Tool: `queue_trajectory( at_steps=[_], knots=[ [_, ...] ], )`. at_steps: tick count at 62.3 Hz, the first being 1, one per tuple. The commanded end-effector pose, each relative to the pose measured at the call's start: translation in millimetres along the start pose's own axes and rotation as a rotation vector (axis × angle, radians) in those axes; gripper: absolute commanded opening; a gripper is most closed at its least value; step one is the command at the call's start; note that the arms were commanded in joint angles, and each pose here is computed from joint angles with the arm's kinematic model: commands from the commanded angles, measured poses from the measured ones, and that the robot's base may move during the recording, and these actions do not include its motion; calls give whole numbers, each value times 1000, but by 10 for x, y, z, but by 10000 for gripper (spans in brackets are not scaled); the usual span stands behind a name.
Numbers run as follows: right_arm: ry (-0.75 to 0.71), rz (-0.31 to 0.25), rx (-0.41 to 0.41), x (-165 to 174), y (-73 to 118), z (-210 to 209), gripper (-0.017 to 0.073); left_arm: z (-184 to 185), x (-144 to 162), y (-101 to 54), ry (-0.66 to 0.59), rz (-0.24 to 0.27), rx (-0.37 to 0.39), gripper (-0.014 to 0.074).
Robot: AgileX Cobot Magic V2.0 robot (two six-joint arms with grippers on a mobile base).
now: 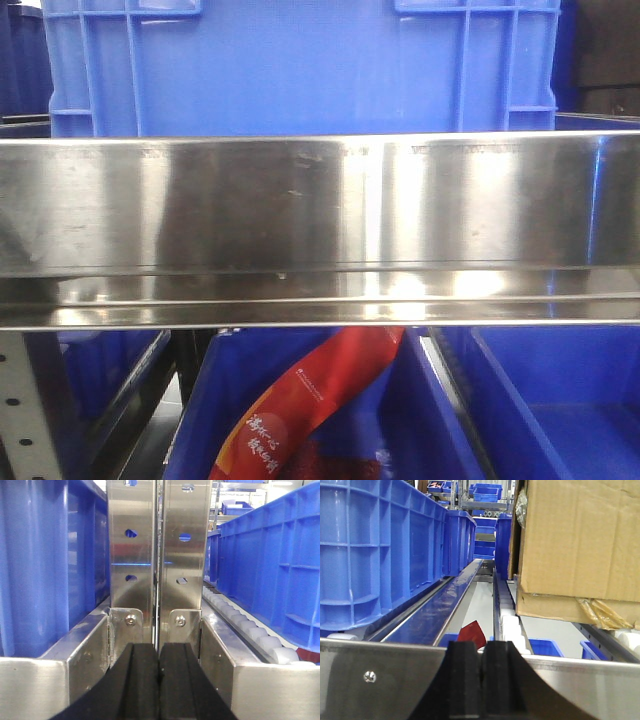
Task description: Grab block from conveyor and place in blue bin
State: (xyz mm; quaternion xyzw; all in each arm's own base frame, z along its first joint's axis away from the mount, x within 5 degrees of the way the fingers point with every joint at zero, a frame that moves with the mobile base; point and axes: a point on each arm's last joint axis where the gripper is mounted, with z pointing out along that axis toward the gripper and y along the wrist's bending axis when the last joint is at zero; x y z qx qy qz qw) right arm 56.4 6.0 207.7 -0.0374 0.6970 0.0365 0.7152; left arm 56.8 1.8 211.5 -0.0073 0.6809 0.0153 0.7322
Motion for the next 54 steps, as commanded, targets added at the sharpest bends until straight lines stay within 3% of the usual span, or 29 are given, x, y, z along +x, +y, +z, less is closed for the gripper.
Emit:
queue_trajectory(
  at_steps=[1, 54],
  knots=[
    [-19, 1, -1, -16, 0, -2, -162, -6, -34, 2, -34, 6, -3, -111],
    [-19, 1, -1, -16, 0, -2, -162, -6, -34, 1, -34, 8, -3, -111]
  ],
)
